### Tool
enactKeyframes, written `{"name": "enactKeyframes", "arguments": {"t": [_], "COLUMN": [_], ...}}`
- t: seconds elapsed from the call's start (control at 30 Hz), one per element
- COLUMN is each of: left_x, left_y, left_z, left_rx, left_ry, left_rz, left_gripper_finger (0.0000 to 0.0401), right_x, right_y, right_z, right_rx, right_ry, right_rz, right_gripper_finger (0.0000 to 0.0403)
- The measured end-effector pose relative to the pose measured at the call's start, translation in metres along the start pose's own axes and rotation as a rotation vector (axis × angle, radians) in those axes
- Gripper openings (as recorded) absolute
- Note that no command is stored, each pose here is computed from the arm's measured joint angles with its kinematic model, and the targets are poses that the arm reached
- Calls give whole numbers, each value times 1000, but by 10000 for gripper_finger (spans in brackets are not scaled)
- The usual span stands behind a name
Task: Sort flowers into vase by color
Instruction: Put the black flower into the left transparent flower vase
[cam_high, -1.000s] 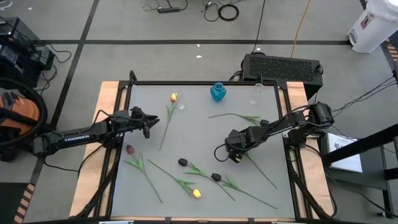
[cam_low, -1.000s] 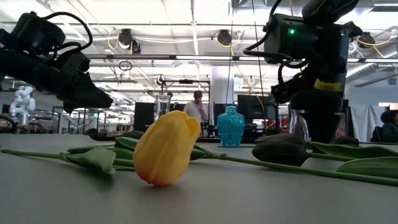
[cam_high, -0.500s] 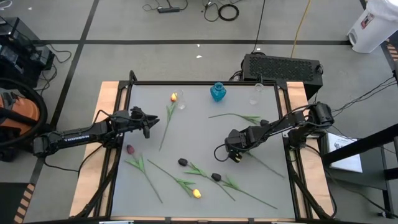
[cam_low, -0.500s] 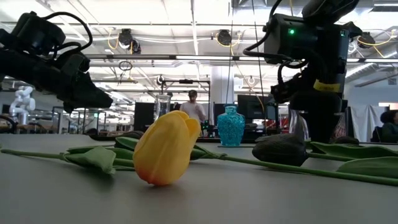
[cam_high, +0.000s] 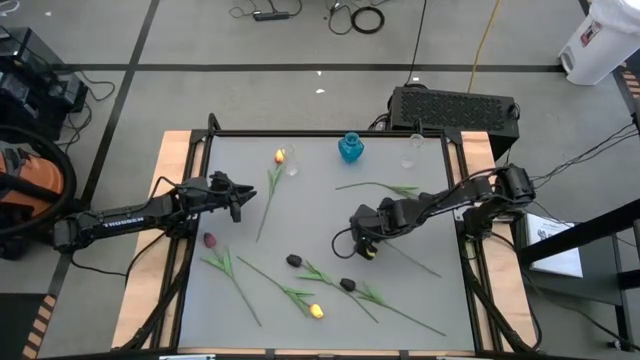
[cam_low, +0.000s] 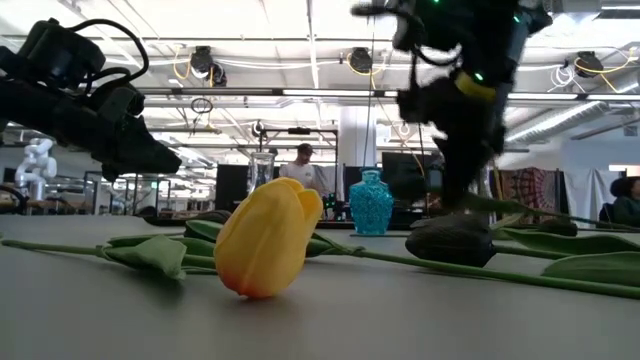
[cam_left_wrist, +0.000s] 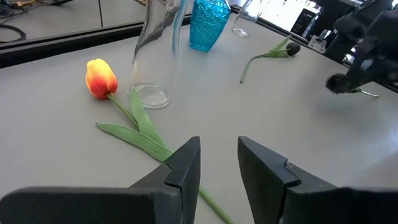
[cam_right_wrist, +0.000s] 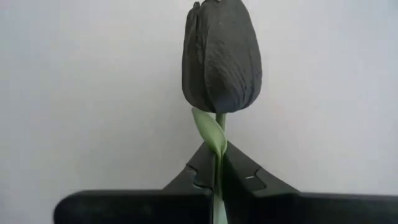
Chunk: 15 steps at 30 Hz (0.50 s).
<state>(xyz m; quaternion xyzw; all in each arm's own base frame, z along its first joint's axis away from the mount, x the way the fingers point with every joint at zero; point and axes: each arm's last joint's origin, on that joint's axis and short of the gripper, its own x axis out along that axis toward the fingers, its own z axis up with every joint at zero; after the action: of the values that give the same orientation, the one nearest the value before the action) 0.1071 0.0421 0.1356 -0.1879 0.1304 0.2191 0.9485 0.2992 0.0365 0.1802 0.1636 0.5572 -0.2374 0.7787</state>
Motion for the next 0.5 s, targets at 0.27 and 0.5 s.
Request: {"name": "enactKeyframes", "arguments": {"t": [0.27,0.5], "left_x": [0,0], "left_y": [0,0], "left_z": [0,0], "left_rx": [0,0], "left_ry": [1,1], "left_rz": [1,0], "left_gripper_finger": [114,114], "right_x": [-39,-86], "right_y": [12,3], "right_z": [36,49], "right_rx": [-89,-119], "right_ry": [-232,-443], "right_rz": [-39,-125], "right_gripper_finger": [2,2]}}
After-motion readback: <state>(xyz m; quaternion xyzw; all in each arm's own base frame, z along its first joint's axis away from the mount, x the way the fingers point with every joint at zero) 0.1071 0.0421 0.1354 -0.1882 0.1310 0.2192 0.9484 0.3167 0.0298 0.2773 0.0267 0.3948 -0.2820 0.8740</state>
